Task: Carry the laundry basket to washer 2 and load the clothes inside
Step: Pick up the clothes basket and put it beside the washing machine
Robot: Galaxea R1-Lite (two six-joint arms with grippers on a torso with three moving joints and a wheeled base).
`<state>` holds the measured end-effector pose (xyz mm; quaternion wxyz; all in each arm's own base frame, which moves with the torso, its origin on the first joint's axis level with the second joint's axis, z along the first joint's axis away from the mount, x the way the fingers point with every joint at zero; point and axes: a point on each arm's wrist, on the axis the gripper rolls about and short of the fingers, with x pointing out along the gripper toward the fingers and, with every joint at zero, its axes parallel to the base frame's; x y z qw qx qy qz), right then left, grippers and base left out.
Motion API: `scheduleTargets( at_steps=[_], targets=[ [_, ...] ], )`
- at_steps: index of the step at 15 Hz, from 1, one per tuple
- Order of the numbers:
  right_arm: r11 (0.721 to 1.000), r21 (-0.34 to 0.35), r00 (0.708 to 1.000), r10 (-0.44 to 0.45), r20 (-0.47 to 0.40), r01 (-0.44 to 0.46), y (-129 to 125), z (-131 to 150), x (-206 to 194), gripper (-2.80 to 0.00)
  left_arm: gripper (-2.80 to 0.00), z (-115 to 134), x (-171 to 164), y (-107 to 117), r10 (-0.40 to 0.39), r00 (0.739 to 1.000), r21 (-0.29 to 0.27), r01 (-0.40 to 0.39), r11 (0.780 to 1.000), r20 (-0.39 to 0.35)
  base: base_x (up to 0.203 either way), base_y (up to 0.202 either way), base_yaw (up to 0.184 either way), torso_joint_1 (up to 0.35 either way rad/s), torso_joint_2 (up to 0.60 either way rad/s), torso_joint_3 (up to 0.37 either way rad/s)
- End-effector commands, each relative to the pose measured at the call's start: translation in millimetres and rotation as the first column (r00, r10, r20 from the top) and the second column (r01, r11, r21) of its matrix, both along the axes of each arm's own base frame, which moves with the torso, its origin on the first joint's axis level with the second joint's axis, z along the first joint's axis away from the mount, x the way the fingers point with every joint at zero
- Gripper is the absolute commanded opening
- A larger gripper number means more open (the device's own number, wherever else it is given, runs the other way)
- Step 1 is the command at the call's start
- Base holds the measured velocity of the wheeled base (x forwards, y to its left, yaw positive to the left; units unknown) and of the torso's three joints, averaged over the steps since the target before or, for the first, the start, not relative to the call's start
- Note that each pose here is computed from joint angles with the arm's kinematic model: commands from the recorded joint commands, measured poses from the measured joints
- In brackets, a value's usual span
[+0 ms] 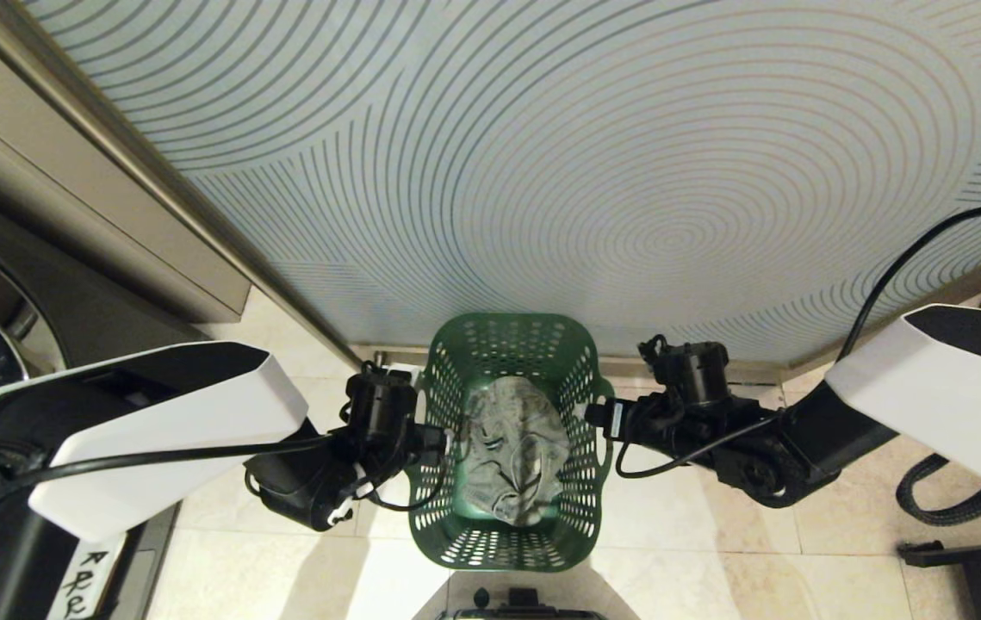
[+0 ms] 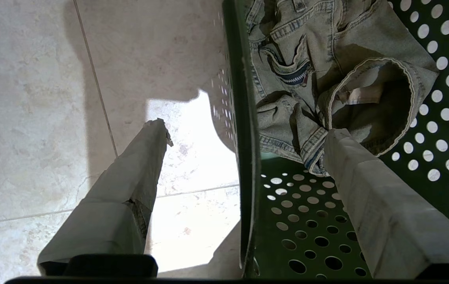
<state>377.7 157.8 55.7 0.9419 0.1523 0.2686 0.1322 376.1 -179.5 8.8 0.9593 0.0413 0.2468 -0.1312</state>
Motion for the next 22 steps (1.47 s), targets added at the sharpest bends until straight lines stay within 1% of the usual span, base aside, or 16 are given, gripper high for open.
scheduleTargets(
  at_steps=[1,4,10,15,17,21,22],
  targets=[
    [1.000,0.002,1.000,0.002,-0.008,-0.002,6,-14,10,0.00,0.00,-2,0,0,0.001,1.000,0.000,-0.001,1.000,-0.001,0.000,0.000,0.000,0.000,0.00,0.000],
    [0.999,0.030,0.999,0.035,0.022,-0.035,13,-6,16,0.00,0.00,-1,1,0,0.001,1.000,-0.001,-0.001,1.000,0.002,0.000,0.000,0.000,0.000,0.00,0.000],
    [0.996,0.050,0.995,0.070,0.071,-0.073,31,2,23,0.00,0.00,3,6,-3,-0.001,1.000,-0.010,0.001,1.000,0.022,0.000,0.000,0.000,0.000,0.00,0.000],
    [0.987,0.077,0.987,0.138,0.078,-0.144,46,-1,26,0.00,0.00,4,8,-4,-0.011,1.000,-0.014,0.012,1.000,0.025,0.000,0.000,0.000,0.000,0.00,0.000],
    [0.984,0.077,0.986,0.153,0.070,-0.158,54,-8,26,0.00,0.00,4,8,-4,-0.018,0.999,-0.006,0.018,1.000,0.028,0.000,0.000,0.000,0.000,0.00,0.000],
    [0.984,0.070,0.986,0.159,0.048,-0.162,57,-19,25,0.00,0.00,3,8,-4,-0.028,0.999,-0.008,0.028,1.000,0.023,0.000,0.000,0.000,0.000,0.00,0.000],
    [0.984,0.072,0.986,0.158,0.054,-0.162,57,-20,25,0.00,0.00,2,8,-5,-0.032,0.999,-0.009,0.032,0.999,0.020,0.000,0.000,0.000,0.000,0.00,0.000]
  ],
)
